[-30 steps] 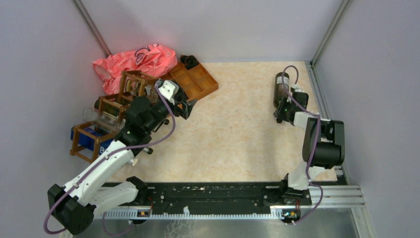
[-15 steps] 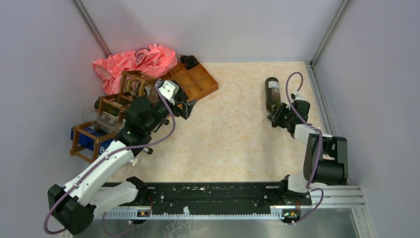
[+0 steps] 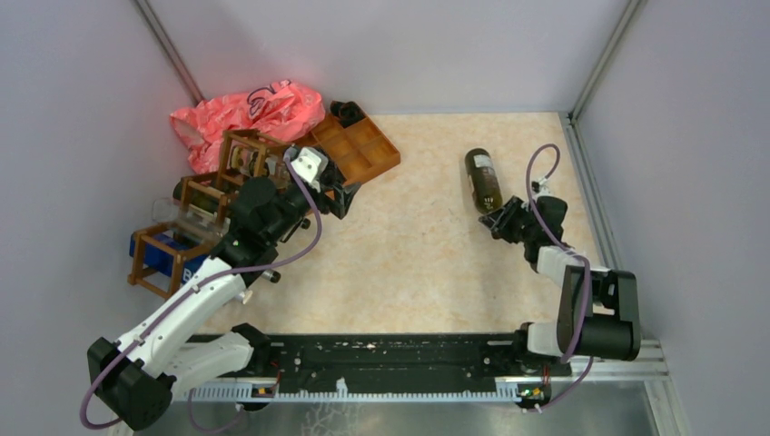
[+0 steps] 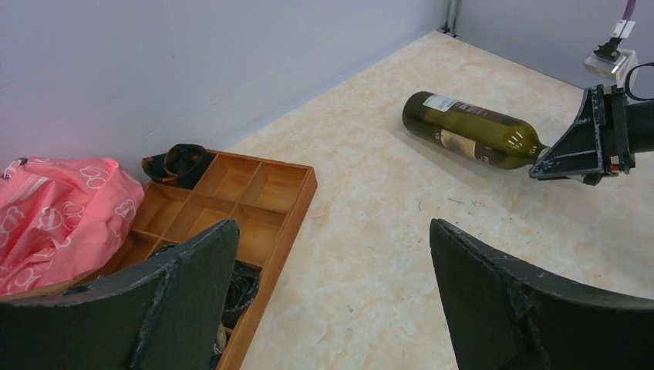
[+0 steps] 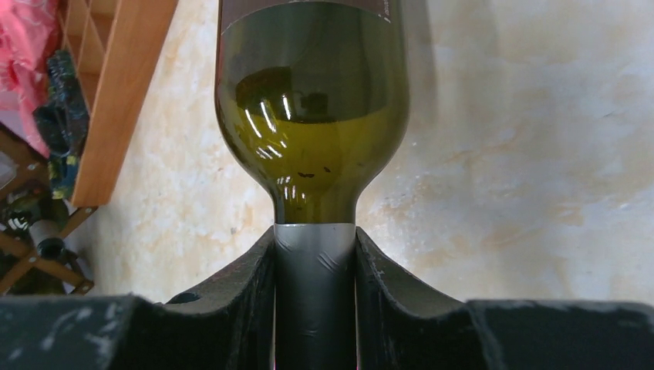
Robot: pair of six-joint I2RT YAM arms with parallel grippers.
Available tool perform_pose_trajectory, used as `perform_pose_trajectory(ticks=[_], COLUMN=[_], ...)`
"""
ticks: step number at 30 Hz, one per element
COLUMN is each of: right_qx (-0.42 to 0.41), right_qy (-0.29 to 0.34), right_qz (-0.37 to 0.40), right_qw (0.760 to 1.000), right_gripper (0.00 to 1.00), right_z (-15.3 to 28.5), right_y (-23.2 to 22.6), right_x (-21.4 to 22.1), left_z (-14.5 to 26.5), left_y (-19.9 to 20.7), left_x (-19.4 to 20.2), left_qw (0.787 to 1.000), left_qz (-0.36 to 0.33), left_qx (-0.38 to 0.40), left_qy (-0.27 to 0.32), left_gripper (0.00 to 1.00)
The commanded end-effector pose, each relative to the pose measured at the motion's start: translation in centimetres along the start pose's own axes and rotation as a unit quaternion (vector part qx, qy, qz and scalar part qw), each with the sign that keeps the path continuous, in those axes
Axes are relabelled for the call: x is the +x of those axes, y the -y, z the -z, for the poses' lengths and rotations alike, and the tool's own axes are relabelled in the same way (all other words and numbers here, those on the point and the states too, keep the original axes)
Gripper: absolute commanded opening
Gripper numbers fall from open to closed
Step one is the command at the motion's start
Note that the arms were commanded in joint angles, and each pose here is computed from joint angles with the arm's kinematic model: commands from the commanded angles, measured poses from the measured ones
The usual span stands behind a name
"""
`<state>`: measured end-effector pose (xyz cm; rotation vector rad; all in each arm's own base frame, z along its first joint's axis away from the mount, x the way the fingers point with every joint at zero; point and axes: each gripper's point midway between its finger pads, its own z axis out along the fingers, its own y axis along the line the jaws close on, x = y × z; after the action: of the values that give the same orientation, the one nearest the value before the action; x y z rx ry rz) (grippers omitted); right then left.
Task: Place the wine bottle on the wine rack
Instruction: Pick up the wine bottle from the center of the board.
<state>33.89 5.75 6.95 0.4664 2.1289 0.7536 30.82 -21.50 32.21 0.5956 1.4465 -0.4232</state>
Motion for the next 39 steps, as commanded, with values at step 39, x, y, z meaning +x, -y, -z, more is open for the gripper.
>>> perform_pose_trajectory(ticks=[39], right_qx=[-0.226], right_qy=[0.073], right_qz=[-0.031], right_qw=[0.971], right_gripper=[0.0], right_z=[3.2], right_y=[-10.4], right_x=[-0.8], left_z=[-0.1], left_y=[-0.6], left_x=[-0.3], left_qw=[1.0], left_qz=[-0.01], left_qx=[-0.014], left_qy=[0.012], left_gripper=[0.99])
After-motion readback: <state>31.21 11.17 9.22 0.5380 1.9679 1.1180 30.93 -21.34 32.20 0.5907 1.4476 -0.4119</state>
